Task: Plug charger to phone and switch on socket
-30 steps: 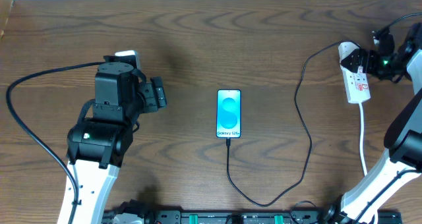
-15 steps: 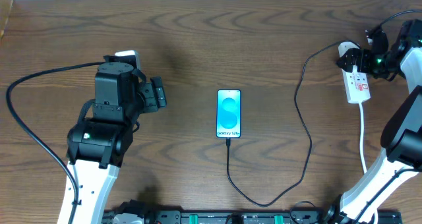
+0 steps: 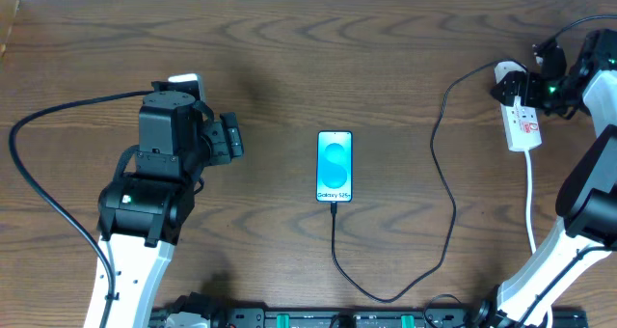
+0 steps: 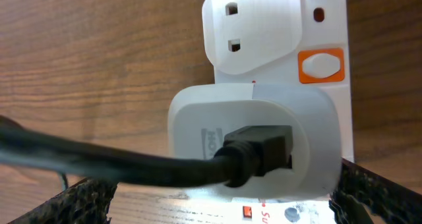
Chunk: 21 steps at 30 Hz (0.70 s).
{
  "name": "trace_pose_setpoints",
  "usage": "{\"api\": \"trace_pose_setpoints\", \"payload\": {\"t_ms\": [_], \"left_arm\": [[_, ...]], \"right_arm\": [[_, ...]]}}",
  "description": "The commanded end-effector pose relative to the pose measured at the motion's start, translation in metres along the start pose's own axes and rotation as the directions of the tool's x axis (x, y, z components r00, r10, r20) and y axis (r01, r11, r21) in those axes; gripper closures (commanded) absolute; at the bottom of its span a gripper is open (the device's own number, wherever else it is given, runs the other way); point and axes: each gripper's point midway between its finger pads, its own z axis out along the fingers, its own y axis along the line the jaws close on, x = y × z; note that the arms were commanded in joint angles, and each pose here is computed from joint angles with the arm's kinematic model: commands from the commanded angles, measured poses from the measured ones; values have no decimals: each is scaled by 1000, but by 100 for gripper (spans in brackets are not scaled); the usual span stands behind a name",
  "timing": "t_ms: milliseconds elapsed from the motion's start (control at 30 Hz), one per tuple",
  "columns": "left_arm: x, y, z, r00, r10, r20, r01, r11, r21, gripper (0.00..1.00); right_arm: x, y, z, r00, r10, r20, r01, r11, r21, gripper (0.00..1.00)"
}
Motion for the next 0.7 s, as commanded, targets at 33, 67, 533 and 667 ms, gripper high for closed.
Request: {"api": "trace_pose_setpoints", "payload": {"t_ms": [33, 67, 533, 667], "left_arm": [[-4, 3, -2, 1000, 6, 12, -6, 1000, -13, 12], [-4, 3, -2, 1000, 6, 12, -6, 1000, -13, 12], [-4, 3, -2, 1000, 6, 12, -6, 1000, -13, 12], [-4, 3, -2, 1000, 6, 12, -6, 1000, -13, 12]], "right_arm": [[15, 2, 14, 999, 13, -33, -13, 1000, -5, 1], [16, 1, 16, 999, 12, -33, -13, 1000, -5, 1], [21, 0, 18, 998, 40, -44, -40, 999, 0, 1], [17, 10, 17, 999, 41, -26, -42, 997, -58, 1]]}}
